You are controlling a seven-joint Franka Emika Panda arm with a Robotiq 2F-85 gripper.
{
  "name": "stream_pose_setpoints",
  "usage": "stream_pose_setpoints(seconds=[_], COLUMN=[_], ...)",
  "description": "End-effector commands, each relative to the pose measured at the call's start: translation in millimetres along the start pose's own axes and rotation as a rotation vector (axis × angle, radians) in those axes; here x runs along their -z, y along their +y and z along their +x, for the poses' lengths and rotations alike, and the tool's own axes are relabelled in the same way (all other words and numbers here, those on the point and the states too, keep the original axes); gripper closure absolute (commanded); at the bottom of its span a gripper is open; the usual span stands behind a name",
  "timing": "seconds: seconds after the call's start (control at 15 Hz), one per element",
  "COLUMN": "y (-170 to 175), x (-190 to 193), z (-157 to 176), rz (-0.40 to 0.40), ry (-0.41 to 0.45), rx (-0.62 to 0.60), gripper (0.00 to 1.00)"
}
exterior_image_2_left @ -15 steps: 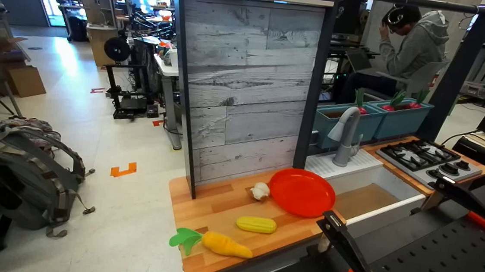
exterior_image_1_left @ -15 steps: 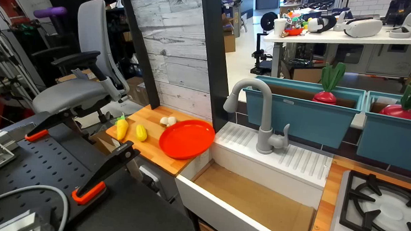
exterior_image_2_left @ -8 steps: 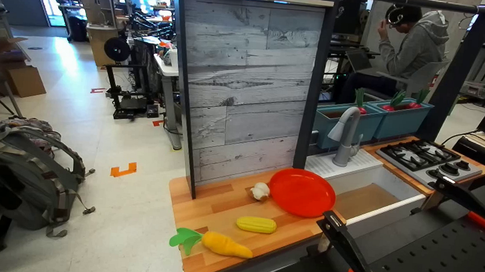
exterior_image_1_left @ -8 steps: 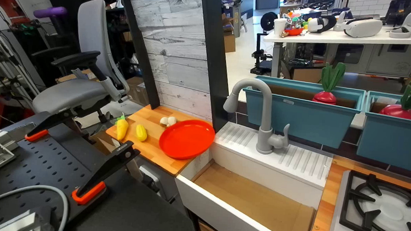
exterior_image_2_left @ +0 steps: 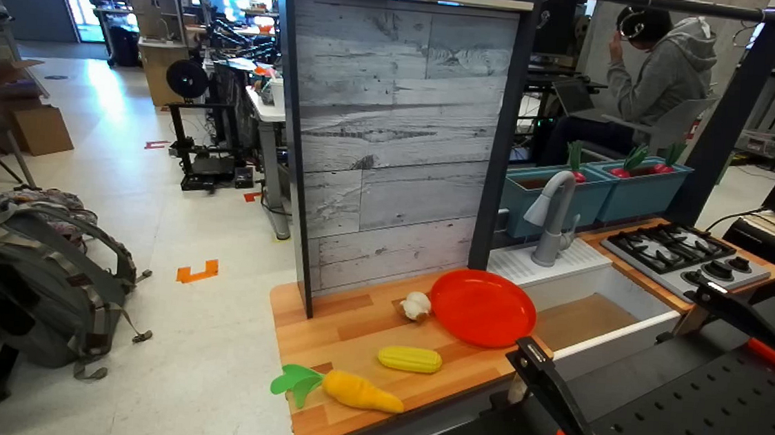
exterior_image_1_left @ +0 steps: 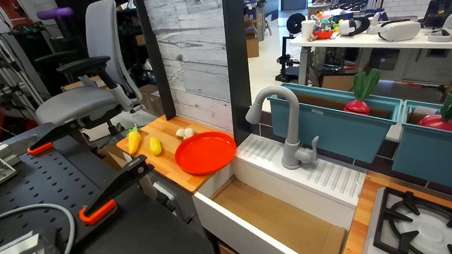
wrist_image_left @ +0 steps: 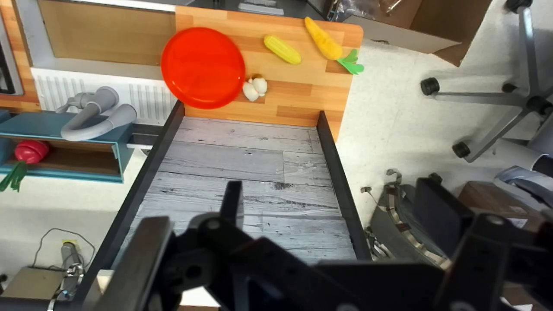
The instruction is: Move the carrot plushie away from you, then turn the tap nozzle to the right, finally, put the doll on the orange plate
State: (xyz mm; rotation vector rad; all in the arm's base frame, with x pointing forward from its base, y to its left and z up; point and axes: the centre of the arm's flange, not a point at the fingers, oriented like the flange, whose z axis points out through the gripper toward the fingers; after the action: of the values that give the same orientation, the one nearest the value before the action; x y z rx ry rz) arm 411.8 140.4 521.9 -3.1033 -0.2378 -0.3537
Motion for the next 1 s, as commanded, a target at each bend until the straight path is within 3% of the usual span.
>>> stream_pose_setpoints(seconds=[0.0, 0.73, 0.93], y=[0.0, -35.6, -34.3], x=[0.0, -133.7, -131.0], z=[0.0, -72.2, -74.7], rz=[0.000, 0.025, 0.017], ry=[0.000, -0.012, -0.031], rx=[0.000, 0.171, 0.164], gripper=[0.00, 0.00, 0.00])
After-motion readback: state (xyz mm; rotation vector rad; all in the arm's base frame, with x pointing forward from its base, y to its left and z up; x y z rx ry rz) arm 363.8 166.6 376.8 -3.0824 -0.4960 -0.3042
